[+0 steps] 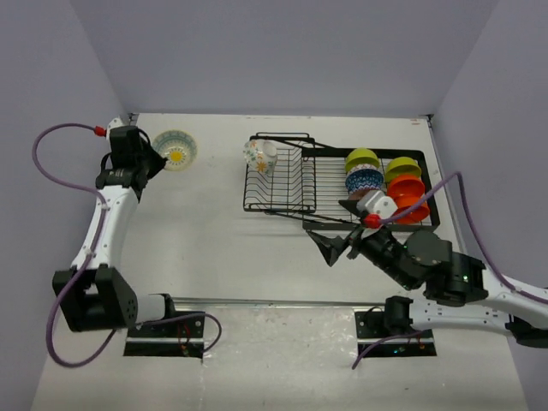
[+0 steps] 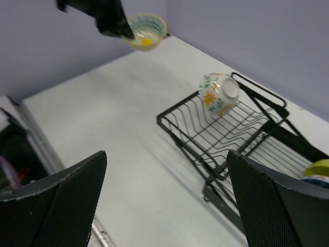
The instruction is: Unload the bowls from the dish rack
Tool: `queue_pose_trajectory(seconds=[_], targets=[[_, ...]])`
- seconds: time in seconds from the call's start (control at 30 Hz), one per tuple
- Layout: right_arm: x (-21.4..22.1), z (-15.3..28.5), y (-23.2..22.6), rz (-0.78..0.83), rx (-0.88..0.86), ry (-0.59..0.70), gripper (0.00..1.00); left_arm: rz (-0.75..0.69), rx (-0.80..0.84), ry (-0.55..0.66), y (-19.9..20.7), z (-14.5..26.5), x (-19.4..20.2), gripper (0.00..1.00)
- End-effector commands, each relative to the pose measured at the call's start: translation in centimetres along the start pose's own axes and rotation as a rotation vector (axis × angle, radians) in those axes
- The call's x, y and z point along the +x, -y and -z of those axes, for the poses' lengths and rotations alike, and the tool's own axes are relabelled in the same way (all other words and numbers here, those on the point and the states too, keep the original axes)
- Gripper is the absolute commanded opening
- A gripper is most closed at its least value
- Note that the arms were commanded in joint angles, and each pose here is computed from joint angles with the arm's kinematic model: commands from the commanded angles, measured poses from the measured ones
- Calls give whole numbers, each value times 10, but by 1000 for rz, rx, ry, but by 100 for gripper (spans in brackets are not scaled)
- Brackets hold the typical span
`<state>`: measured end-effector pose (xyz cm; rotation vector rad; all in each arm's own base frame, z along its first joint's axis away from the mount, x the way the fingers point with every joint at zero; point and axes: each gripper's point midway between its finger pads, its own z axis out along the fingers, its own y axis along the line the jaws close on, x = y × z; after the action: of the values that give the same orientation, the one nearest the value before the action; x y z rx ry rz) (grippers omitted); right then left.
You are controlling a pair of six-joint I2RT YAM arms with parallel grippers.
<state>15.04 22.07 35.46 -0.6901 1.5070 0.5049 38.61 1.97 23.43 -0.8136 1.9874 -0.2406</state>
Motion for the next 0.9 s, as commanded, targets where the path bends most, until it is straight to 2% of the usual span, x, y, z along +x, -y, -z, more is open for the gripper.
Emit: queue_pose_trajectory(seconds=[0.0, 0.1, 0.27, 0.47, 0.67, 0.73, 0.77, 0.83, 0.87], targets=[[-16, 27, -30, -272, -221, 105, 99, 105, 128, 14, 21, -50, -12, 0], [-10, 52, -38, -344, -333, 140, 99, 121, 73, 2, 7, -93, -4, 0], [9, 69, -25, -394, -314, 143, 99, 143, 34, -123, -11, -150, 39, 0], [32, 82, -8, -406, -258, 95, 99, 124, -32, -166, -30, -177, 61, 0], [33, 83, -9, -407, -267, 93, 99, 115, -39, -168, -42, -178, 76, 1], [33, 81, -11, -403, -268, 93, 99, 124, -20, -146, -39, -178, 73, 15], [33, 80, -12, -399, -269, 92, 99, 138, -20, -147, -40, -177, 74, 35], [32, 77, -16, -394, -281, 87, 99, 156, -14, -129, -39, -170, 73, 64], [32, 76, -16, -392, -279, 83, 99, 163, -3, -120, -37, -167, 71, 69]])
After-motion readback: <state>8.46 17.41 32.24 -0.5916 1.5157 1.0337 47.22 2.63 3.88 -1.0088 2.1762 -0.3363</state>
